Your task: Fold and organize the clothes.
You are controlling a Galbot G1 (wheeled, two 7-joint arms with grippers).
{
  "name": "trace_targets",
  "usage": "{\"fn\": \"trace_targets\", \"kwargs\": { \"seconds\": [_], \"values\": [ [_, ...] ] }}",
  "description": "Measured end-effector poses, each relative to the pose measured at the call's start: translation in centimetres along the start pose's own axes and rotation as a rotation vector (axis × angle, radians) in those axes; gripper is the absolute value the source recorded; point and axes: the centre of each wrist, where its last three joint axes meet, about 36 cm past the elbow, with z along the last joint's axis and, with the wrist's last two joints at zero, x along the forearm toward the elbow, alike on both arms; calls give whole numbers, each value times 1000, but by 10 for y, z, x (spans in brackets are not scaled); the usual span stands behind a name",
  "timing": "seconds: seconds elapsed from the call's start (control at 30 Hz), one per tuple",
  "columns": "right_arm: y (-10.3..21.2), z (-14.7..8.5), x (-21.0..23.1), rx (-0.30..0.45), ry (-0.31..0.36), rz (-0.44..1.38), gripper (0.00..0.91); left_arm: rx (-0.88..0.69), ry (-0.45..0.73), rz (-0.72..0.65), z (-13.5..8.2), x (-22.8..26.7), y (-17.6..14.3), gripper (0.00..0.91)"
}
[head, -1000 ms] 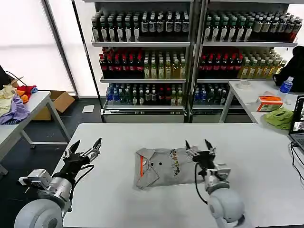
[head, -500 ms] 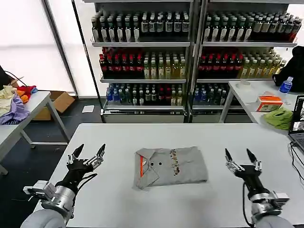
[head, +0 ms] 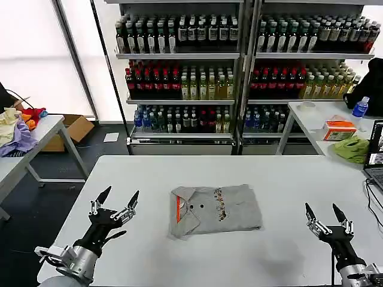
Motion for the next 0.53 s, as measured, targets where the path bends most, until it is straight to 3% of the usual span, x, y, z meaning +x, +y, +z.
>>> {"fn": "trace_targets", "kwargs": {
  "seconds": [0.53],
  "values": [
    [3, 1, 18, 10, -5, -33, 907, -103, -42, 30, 14, 17, -9, 907]
  ]
}}
